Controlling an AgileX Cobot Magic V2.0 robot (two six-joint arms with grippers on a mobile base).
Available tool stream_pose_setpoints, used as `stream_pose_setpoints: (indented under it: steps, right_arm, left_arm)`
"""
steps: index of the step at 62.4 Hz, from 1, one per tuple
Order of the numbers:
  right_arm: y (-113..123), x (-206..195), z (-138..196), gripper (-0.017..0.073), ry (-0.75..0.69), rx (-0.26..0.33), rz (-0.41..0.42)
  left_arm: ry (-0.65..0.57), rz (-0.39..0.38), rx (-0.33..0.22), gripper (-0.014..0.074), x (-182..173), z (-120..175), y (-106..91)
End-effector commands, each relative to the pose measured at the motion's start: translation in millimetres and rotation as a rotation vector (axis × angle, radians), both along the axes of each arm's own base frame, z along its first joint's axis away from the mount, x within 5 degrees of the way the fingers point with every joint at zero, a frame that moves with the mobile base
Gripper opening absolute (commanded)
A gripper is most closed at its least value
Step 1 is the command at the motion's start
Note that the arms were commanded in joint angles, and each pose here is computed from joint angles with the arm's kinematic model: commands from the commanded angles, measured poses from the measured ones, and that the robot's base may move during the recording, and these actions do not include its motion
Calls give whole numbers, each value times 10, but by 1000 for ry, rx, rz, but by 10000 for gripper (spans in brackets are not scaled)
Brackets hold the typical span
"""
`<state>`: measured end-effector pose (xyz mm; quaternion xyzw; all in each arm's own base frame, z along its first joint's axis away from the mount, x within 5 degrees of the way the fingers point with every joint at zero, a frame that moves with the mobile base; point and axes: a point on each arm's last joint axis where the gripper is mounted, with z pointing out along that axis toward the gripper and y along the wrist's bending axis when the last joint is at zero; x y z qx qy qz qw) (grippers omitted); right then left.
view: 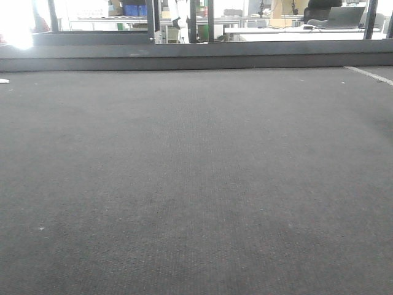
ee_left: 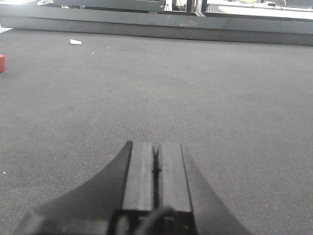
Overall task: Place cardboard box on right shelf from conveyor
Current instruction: 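Drive the base to the steel shelf rack holding the box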
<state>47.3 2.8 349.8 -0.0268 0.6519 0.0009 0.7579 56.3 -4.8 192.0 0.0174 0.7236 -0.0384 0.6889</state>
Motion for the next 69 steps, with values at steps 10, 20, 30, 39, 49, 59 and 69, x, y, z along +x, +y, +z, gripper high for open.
stream_pose_setpoints:
  steps: [10, 20, 30, 39, 49, 59, 69]
  right_arm:
    - [-7, -282, 67, 57, -82, -17, -9]
    - [-5, -291, 60, 57, -77, -5, -4]
    - [-5, -291, 60, 57, -77, -5, -4]
    - [-5, -291, 60, 57, -77, -5, -4]
    - [-5, -291, 60, 57, -77, -5, -4]
    - [-5, -291, 60, 57, -77, -5, -4]
    - [-5, -291, 60, 57, -77, -5, -4]
  left_arm:
    - [-84, 6, -12, -116, -1, 60, 6]
    - [-84, 6, -12, -116, -1, 60, 6]
    - [-84, 6, -12, -116, -1, 60, 6]
    - [-84, 6, -12, -116, -1, 60, 6]
    - [-84, 6, -12, -116, -1, 60, 6]
    - [-84, 6, -12, -116, -1, 60, 6]
    - [-84, 6, -12, -116, -1, 60, 6]
